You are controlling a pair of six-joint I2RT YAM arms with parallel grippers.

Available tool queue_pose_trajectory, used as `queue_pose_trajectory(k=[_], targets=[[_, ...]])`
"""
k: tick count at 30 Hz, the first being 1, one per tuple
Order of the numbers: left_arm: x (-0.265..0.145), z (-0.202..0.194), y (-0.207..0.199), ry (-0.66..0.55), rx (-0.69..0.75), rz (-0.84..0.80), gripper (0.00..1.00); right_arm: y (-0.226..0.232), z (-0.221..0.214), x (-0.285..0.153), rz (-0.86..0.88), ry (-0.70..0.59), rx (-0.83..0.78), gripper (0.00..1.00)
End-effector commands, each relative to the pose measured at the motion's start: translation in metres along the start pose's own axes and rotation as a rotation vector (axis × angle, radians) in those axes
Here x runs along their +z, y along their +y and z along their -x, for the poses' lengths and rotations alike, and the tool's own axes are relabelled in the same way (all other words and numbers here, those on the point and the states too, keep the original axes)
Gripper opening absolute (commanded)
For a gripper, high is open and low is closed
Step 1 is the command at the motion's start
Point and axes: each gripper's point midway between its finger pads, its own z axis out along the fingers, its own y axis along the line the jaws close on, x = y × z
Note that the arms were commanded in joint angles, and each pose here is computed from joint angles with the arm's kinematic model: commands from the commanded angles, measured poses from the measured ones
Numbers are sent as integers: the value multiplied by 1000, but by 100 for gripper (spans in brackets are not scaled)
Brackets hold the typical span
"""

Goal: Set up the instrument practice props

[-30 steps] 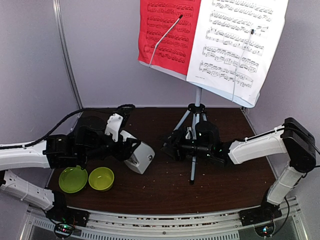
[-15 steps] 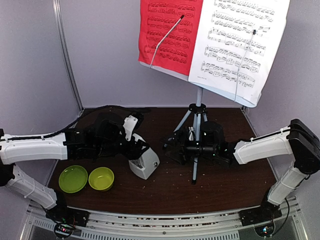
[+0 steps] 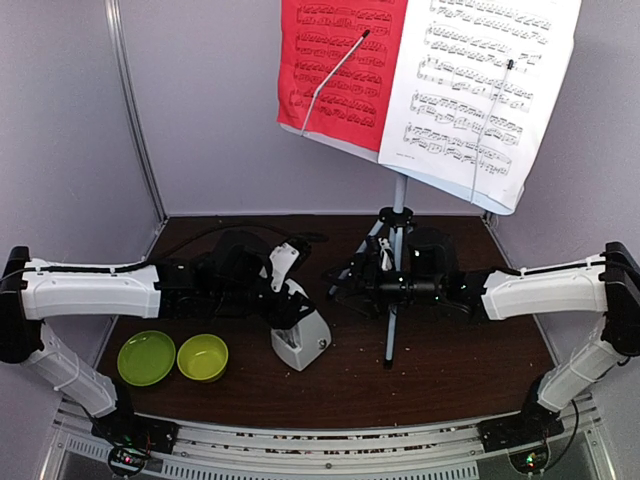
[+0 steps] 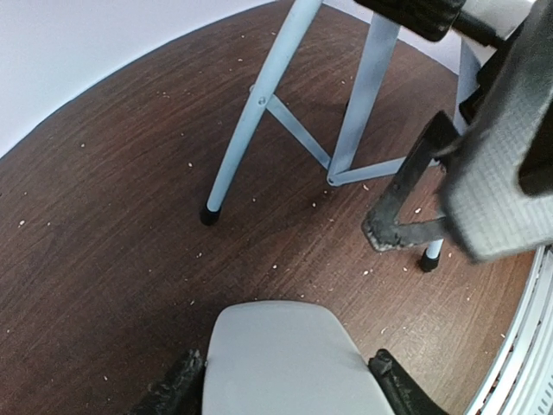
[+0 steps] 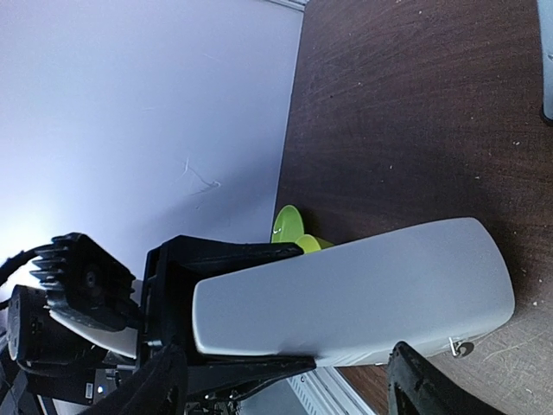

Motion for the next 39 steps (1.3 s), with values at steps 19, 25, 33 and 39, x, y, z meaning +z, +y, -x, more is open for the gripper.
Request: queue_pose_trajectory(k=[19, 25, 33, 39], targets=[[0, 50, -35, -104, 121, -171, 64, 5, -1, -41, -77, -51, -248, 80], [-9, 53, -18, -140, 66, -136, 63, 10, -4, -25, -83, 7, -276, 80], [-14, 56, -6, -164, 42, -116, 62, 2, -3, -4, -148, 73, -278, 79], [-15, 56, -4, -183, 28, -116, 62, 2, -6, 11, -150, 137, -263, 78]])
